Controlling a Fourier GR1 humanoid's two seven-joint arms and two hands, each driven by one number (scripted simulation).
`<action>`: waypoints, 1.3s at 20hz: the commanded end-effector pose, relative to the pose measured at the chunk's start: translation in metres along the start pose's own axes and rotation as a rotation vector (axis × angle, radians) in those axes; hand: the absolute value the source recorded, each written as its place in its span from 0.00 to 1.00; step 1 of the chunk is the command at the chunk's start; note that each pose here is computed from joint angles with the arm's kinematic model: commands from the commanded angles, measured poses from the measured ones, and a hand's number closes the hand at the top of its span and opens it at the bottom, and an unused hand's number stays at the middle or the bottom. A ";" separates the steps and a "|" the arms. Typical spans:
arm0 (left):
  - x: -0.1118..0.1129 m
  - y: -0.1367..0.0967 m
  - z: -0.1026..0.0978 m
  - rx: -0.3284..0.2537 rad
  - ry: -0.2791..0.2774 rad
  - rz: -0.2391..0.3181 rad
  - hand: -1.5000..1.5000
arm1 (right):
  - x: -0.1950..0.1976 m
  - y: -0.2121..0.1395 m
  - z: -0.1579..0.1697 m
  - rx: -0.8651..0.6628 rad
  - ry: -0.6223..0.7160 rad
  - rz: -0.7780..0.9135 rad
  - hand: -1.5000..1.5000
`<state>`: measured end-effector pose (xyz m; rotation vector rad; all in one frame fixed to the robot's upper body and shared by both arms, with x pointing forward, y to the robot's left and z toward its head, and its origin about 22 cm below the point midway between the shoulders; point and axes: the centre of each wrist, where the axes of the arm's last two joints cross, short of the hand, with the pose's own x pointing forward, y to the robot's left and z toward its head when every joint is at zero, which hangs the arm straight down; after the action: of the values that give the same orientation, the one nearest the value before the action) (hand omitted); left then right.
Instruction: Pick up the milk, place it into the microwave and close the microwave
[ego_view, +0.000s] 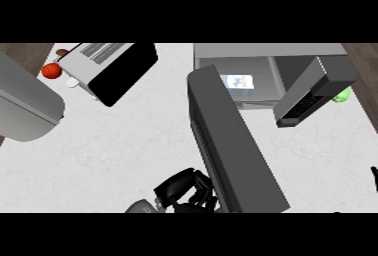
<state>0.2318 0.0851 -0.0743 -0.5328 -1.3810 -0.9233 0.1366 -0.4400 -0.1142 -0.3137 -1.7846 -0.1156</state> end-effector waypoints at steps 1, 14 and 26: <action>-0.002 -0.026 -0.016 -0.076 0.019 -0.078 1.00 | 0.005 0.009 -0.018 0.071 -0.105 -0.084 0.00; 0.029 -0.049 -0.039 0.075 -0.162 -0.020 0.00 | 0.031 0.016 -0.050 0.221 -0.181 -0.160 0.00; 0.078 -0.012 -0.076 0.207 -0.209 -0.047 1.00 | 0.057 0.034 -0.080 0.335 -0.211 -0.189 0.00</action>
<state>0.2522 0.0144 -0.0354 -0.4363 -1.5948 -0.7982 0.2032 -0.4166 -0.0539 -0.0281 -1.9644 0.0406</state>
